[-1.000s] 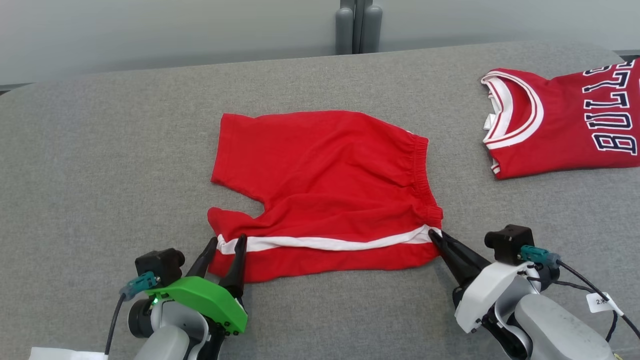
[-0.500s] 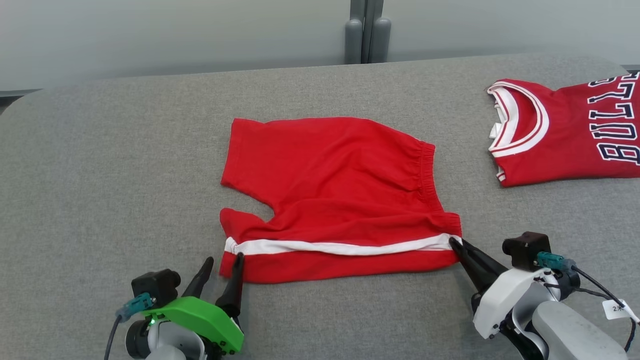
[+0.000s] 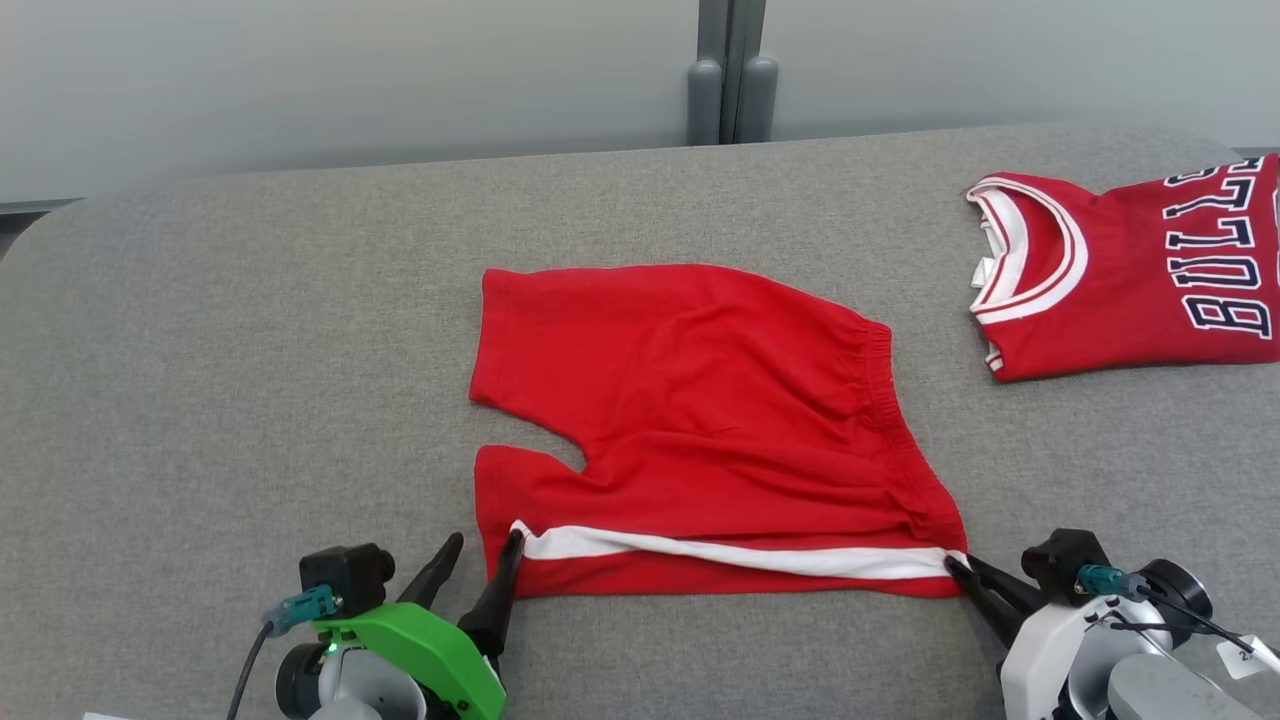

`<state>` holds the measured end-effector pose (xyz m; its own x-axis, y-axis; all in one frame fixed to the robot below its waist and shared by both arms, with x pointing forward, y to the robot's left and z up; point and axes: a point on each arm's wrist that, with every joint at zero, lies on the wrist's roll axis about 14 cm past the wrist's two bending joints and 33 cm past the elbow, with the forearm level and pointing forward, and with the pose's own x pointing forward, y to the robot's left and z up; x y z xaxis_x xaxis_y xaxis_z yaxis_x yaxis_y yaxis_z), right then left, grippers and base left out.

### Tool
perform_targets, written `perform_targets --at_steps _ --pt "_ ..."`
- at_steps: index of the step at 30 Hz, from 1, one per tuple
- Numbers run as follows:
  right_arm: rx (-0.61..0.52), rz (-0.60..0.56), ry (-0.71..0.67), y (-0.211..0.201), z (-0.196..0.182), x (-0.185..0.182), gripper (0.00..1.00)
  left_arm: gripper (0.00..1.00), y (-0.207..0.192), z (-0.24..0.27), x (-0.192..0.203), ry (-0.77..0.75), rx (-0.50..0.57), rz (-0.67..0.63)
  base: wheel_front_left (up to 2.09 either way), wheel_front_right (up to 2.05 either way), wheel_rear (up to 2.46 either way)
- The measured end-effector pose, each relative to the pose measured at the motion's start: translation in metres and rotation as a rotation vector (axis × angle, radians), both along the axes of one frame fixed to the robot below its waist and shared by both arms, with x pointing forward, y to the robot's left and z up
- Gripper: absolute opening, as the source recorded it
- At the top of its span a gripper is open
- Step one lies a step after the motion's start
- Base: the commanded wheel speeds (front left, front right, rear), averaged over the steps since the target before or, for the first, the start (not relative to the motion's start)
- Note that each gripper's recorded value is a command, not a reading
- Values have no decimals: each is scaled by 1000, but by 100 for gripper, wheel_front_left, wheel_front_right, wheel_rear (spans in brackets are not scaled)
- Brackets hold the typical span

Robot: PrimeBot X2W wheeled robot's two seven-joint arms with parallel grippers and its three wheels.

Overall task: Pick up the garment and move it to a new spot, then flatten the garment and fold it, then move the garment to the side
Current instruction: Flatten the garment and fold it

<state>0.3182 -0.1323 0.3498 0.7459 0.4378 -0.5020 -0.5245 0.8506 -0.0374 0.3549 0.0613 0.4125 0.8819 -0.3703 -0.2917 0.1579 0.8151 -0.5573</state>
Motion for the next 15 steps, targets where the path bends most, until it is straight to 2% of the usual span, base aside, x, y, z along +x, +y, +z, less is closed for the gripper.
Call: perform_targets --at_steps 10,15 --pt "14 -32 13 -3 -3 -2 0 100 -23 11 -6 -19 -30 -117 0 0 0" --pt "18 -38 19 -2 -4 -1 0 100 -22 8 -10 -13 13 -158 0 0 0"
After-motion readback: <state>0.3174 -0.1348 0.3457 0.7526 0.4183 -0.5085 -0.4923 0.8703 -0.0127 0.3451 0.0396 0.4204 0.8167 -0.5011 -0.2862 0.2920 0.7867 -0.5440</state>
